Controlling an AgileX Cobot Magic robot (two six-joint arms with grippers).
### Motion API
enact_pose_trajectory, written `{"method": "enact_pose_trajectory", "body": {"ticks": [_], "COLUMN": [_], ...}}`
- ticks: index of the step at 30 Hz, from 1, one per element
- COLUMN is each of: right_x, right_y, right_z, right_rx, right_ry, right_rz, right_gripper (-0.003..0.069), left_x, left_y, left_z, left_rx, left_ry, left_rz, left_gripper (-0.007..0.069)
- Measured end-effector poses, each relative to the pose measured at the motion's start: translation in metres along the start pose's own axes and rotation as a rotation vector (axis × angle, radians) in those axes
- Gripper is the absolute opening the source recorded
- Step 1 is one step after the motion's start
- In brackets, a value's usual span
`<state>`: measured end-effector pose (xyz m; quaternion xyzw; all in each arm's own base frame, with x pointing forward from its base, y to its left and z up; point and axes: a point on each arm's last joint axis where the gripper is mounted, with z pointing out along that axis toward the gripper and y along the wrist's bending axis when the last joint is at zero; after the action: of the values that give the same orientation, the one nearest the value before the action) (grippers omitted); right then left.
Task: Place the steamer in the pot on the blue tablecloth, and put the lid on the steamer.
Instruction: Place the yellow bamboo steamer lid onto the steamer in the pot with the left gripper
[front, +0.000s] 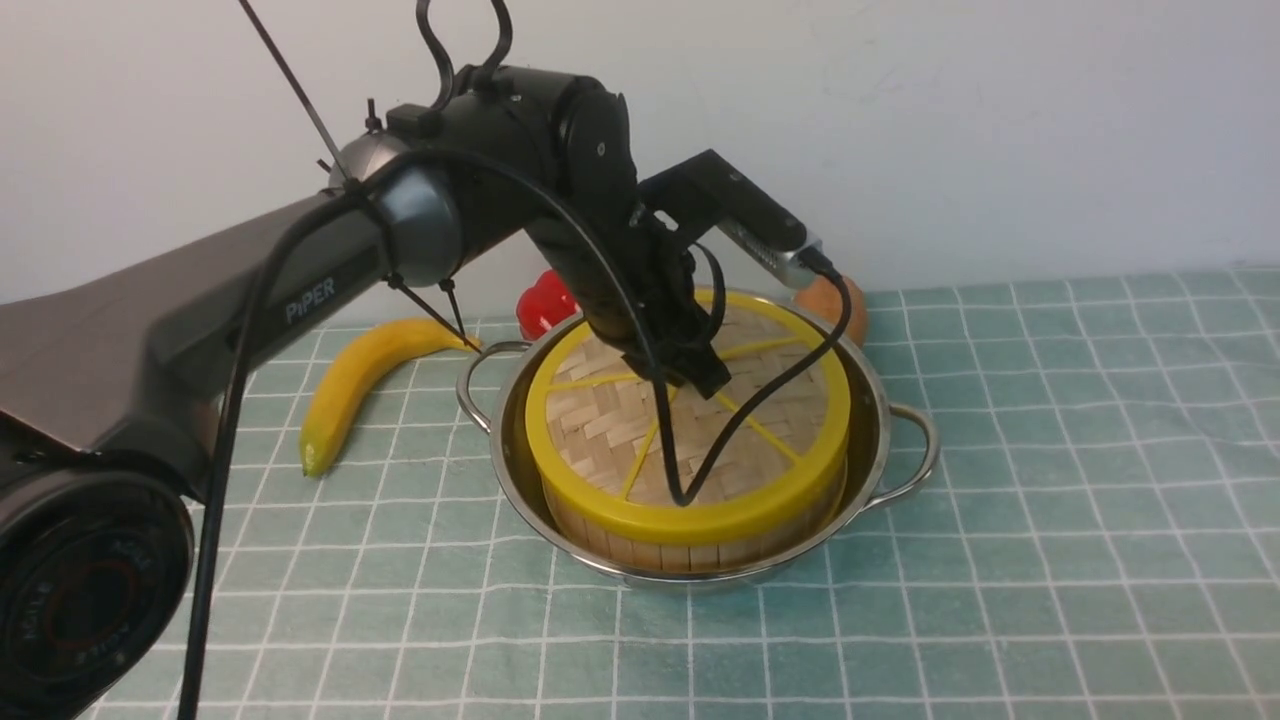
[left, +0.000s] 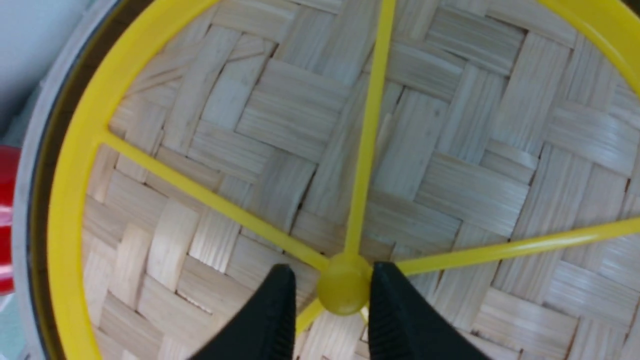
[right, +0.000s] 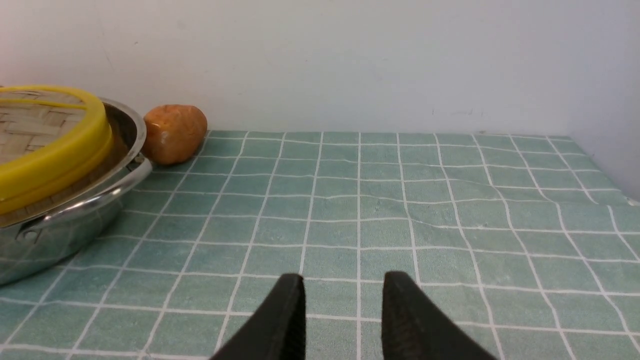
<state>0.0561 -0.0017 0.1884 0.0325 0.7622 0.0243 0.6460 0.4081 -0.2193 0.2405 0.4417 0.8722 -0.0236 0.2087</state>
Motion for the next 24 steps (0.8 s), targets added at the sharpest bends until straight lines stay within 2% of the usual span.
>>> {"method": "enact_pose_trajectory", "body": {"ticks": [24], "right_x": [0.0000], "right_y": [0.0000], "right_z": [0.0000], "right_rx": [0.000], "right_ry": [0.000], "right_rz": [0.000], "right_gripper": [0.0243], "left_x": [-0.0044], "left_y": [0.0024], "left_z": [-0.0001], "left_rx": [-0.027], "left_ry": [-0.049], "left_rz": [0.014], "left_gripper": [0.0202]}}
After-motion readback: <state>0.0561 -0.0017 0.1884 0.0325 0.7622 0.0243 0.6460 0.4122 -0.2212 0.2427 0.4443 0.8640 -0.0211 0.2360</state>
